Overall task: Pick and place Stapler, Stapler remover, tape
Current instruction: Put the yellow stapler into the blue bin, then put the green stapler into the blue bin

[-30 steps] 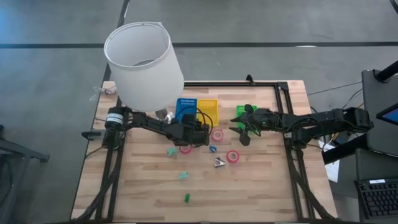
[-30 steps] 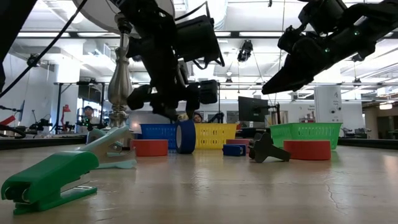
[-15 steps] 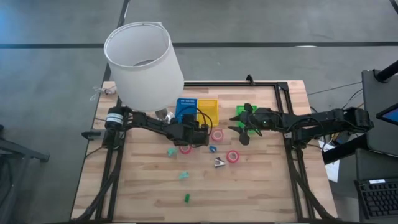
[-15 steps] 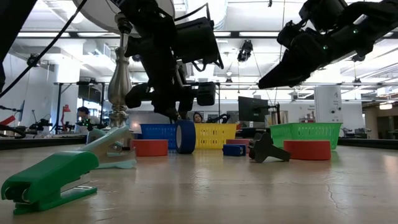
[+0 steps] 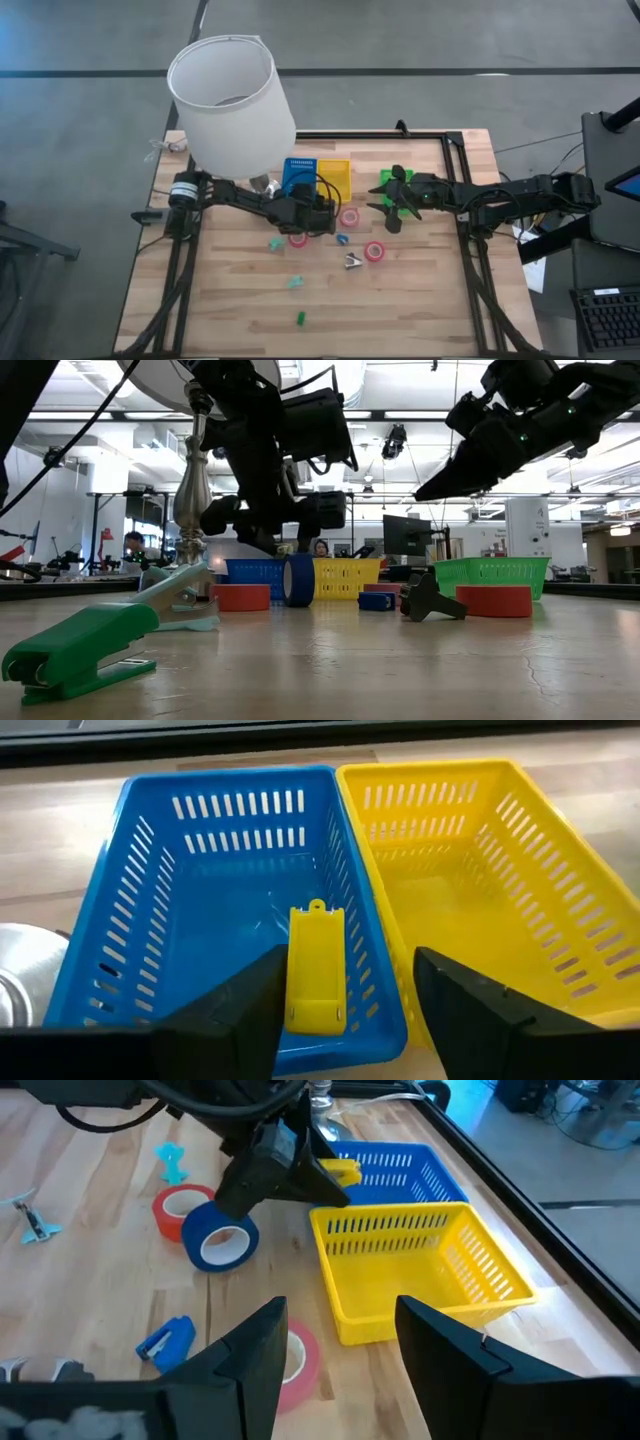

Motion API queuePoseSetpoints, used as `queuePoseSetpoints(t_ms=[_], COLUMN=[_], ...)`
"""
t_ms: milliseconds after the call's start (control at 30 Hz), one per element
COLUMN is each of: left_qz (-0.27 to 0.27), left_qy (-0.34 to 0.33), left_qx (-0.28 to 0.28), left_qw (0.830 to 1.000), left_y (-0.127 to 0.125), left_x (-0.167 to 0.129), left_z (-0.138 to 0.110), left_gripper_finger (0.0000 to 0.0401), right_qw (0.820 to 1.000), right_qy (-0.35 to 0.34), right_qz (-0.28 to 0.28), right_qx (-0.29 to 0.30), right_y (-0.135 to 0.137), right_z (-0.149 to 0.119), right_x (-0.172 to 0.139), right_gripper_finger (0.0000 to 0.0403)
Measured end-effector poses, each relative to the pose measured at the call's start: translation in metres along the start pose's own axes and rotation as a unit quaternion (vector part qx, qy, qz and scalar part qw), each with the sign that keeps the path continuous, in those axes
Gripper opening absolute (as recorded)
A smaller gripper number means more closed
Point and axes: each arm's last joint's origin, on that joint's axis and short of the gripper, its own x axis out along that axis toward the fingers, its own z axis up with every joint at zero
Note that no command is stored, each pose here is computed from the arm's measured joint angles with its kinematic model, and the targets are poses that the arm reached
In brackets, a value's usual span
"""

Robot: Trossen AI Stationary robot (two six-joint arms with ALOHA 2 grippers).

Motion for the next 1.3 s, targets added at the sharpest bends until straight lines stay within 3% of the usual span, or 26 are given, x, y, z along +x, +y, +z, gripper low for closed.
queuePoseSetpoints(t_ms=[300,467,633,800,967,1100,1300], left_qz=[0.002,0.0,-0.005,-0.005,-0.004,-0.008,-0.035], left_qy=[-0.019,-0.019,-0.004,-0.001,-0.001,-0.003,0.01], left_qx=[0.008,0.032,0.095,0.145,0.149,0.133,0.16], left_qw=[1.0,0.999,0.995,0.989,0.989,0.991,0.986], left_y=[-0.001,-0.003,-0.003,-0.003,-0.003,-0.005,-0.015], left_x=[-0.002,-0.003,-0.003,-0.004,-0.004,-0.005,-0.017], left_z=[0.003,0.004,0.003,0.003,0.004,0.006,0.008], left_gripper_finger=[0.0169,0.0153,0.0146,0.014,0.0137,0.0137,0.0129], right_qw=[0.997,0.997,0.996,0.993,0.997,0.992,0.992], right_qy=[-0.069,-0.07,-0.054,-0.064,0.018,0.083,0.075], right_qz=[0.021,0.017,0.008,-0.016,-0.025,-0.014,-0.016], right_qx=[0.007,-0.005,-0.072,-0.096,-0.065,-0.09,-0.1], right_y=[0.001,0.002,0.0,-0.013,-0.028,-0.028,-0.028], right_z=[0.012,0.007,0.01,0.036,0.043,0.039,0.047], right_x=[0.003,0.02,0.036,0.054,0.075,0.082,0.073], right_gripper_finger=[0.0185,0.0178,0.0167,0.0158,0.0147,0.0135,0.0121])
